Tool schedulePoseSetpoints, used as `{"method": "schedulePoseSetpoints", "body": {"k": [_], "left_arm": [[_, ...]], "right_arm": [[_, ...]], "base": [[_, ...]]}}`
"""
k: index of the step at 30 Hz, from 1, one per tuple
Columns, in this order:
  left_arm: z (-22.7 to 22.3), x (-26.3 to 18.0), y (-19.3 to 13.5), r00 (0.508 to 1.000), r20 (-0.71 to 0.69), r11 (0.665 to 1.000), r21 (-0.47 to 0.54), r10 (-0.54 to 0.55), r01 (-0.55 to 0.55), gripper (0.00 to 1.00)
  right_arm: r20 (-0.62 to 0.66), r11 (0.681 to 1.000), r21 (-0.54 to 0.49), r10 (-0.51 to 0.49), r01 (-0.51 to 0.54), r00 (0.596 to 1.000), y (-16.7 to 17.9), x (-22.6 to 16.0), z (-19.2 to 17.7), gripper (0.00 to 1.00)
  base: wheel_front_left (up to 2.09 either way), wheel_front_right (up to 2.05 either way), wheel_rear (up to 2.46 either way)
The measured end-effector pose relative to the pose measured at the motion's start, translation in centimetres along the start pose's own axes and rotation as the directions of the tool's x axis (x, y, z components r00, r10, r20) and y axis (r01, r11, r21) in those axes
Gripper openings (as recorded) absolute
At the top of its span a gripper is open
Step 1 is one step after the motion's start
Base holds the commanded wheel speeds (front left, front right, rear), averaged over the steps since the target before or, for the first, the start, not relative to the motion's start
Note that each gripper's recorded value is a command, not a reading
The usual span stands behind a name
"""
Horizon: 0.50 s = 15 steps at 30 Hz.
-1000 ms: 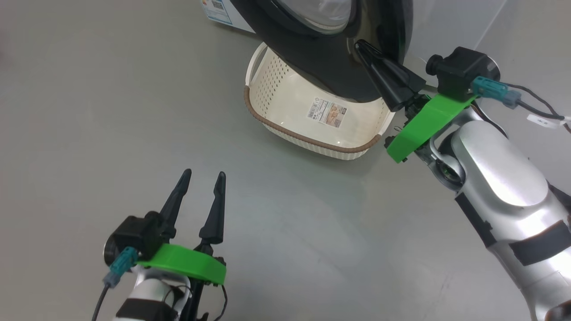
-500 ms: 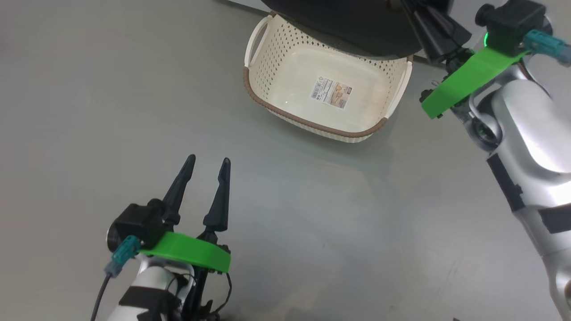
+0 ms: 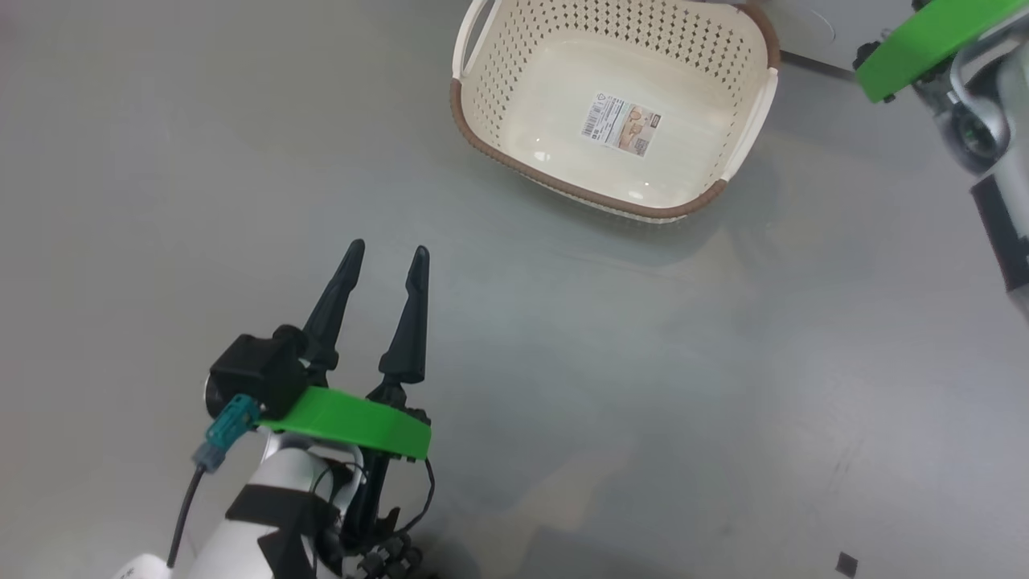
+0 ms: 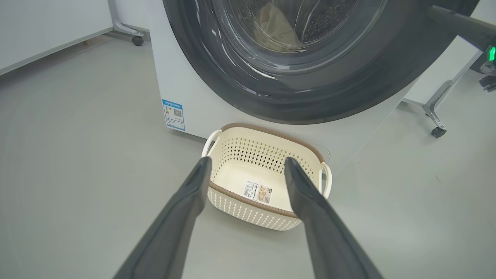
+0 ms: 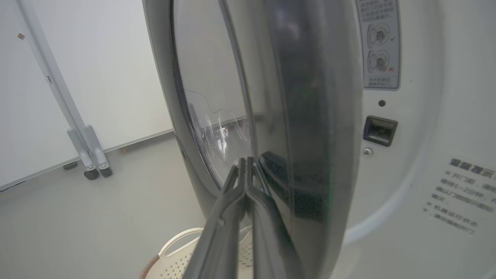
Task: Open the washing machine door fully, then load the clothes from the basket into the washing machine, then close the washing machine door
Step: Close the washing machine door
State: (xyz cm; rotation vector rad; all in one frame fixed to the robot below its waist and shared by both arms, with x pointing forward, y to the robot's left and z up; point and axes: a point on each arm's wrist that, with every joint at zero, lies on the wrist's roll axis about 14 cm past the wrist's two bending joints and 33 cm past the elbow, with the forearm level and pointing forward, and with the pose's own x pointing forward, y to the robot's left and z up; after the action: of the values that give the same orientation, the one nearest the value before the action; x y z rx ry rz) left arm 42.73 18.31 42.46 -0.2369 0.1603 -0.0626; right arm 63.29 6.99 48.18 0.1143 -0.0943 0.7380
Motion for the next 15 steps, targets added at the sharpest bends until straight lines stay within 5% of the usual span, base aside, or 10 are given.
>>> {"method": "schedulePoseSetpoints", "body": {"k": [15], "left_arm": [[-0.9, 0.3, 0.7, 0.999, -0.025, 1.000, -0.002, 0.027, -0.027, 1.00]], "right_arm": [[-0.012, 0.991, -0.129, -0.039, 0.037, 0.999, -3.6, 3.1, 0.1, 0.00]], "base": [[0.00, 0.00, 0.00]]}}
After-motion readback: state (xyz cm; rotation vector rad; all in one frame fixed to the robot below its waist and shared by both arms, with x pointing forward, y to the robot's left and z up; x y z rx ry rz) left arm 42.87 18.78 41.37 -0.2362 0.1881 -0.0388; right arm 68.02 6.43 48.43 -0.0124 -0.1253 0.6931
